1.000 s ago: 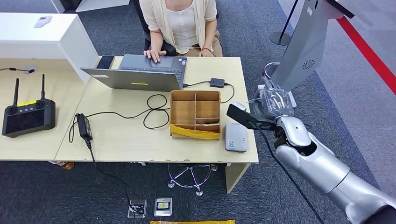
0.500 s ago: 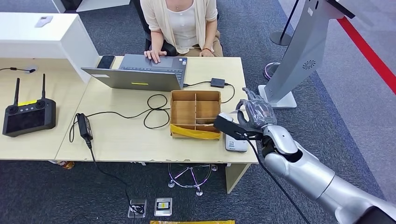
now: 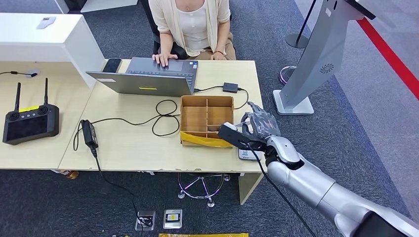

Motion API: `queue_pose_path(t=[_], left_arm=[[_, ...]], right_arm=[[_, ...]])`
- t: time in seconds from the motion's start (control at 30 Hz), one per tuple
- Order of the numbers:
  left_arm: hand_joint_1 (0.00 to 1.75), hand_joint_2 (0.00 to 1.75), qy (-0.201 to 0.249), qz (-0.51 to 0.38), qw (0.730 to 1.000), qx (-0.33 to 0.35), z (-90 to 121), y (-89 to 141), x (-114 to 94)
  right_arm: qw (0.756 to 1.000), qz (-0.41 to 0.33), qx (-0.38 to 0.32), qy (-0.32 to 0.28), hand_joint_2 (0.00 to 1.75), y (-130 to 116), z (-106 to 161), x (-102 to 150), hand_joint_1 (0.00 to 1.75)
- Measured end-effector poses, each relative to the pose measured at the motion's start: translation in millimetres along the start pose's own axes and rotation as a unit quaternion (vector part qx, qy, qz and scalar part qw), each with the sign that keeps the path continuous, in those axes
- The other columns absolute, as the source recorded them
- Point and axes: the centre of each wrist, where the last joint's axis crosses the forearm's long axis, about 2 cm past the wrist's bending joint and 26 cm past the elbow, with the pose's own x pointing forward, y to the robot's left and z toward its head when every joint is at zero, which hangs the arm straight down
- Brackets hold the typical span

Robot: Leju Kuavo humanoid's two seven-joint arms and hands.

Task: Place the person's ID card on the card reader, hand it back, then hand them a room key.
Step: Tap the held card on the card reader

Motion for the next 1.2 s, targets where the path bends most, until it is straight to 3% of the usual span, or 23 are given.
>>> queue_pose_path(t=[0.6, 1.2], left_arm=[[0.0, 0.0, 0.003, -0.014, 1.0, -0.006, 0, 0, 0], [0.0, 0.0, 0.005, -0.016, 1.0, -0.003, 0, 2, -3]], right_arm=[[0.994, 0.039, 0.038, 0.095, 1.75, 24, 8, -31, 1.75], [0.991, 0.06, 0.072, 0.093, 1.75, 49, 32, -37, 1.75]])
